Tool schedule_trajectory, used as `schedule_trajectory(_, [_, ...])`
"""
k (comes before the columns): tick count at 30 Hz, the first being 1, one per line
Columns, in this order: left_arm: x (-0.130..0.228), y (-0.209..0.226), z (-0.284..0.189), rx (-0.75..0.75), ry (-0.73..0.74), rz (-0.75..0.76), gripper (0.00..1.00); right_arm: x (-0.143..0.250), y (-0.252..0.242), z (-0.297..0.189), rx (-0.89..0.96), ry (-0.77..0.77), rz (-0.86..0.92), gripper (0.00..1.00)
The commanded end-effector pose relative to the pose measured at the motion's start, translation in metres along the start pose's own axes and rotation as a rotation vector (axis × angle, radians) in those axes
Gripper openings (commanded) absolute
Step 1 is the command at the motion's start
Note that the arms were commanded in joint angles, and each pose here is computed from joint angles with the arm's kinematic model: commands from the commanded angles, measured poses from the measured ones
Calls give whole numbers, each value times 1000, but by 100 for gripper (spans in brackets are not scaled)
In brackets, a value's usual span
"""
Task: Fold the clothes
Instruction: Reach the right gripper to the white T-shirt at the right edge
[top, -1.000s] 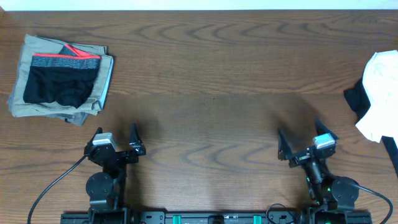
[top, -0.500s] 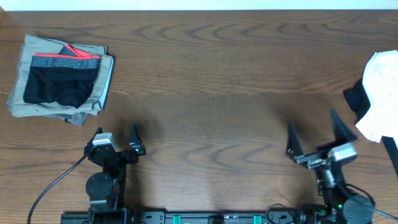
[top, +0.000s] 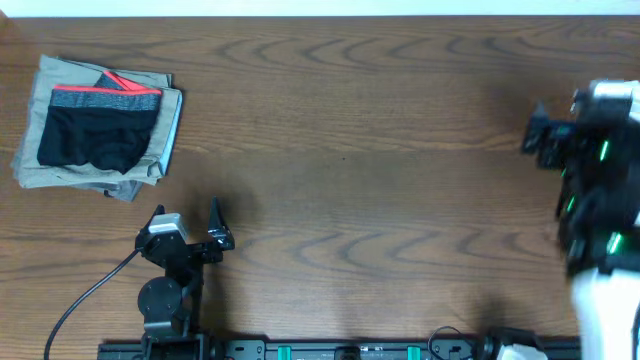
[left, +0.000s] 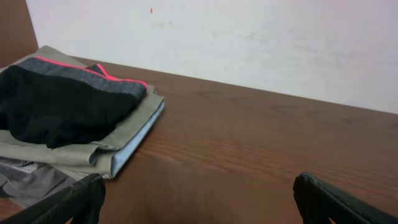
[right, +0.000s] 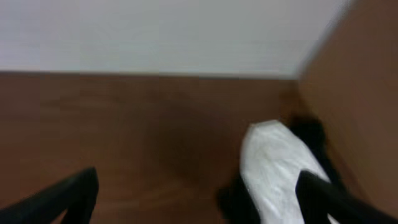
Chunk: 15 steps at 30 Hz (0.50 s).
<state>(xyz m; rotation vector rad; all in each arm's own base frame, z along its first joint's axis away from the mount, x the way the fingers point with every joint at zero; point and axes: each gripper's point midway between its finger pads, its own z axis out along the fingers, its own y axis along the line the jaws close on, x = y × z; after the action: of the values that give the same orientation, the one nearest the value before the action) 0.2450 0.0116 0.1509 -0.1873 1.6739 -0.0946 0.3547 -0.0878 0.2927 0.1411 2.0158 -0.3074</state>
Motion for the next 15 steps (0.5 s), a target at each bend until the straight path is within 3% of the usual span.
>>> schedule_trajectory(1, [16, 7, 1, -29, 50, 1, 98, -9, -51, 36, 121, 121, 19, 99])
schedule_trajectory(6, [16, 7, 1, -29, 50, 1, 98, 24, -78, 94, 111, 339, 66, 99])
schedule_trajectory(15, [16, 7, 1, -29, 50, 1, 98, 67, -110, 145, 192, 413, 85, 97])
